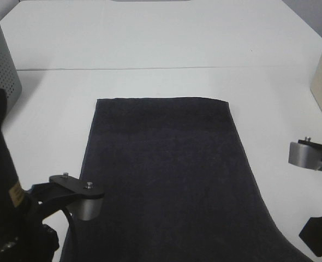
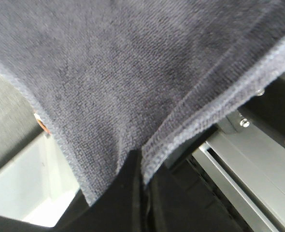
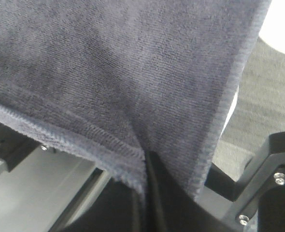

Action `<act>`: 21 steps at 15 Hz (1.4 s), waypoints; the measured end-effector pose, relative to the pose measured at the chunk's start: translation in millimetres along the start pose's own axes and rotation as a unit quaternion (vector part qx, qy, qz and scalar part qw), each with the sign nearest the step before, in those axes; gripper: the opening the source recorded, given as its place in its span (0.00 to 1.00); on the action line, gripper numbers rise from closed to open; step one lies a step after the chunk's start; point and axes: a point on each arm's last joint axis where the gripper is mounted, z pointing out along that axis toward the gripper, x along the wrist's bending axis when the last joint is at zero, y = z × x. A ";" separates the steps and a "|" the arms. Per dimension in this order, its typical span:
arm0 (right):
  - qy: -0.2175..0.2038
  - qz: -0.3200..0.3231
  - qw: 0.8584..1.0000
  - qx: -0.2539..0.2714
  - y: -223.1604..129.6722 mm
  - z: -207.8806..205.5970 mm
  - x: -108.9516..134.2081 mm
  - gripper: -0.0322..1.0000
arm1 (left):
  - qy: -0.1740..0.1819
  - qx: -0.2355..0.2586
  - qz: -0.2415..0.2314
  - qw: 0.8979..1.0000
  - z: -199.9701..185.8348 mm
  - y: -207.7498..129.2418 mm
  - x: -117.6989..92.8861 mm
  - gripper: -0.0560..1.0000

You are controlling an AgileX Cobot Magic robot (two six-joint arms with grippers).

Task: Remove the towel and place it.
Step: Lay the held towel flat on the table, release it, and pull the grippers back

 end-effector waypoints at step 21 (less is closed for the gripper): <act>-0.003 0.011 0.995 0.096 35.0 53.4 -22.2 0.09 | 0.001 0.067 -0.020 0.998 37.0 36.6 9.8 0.11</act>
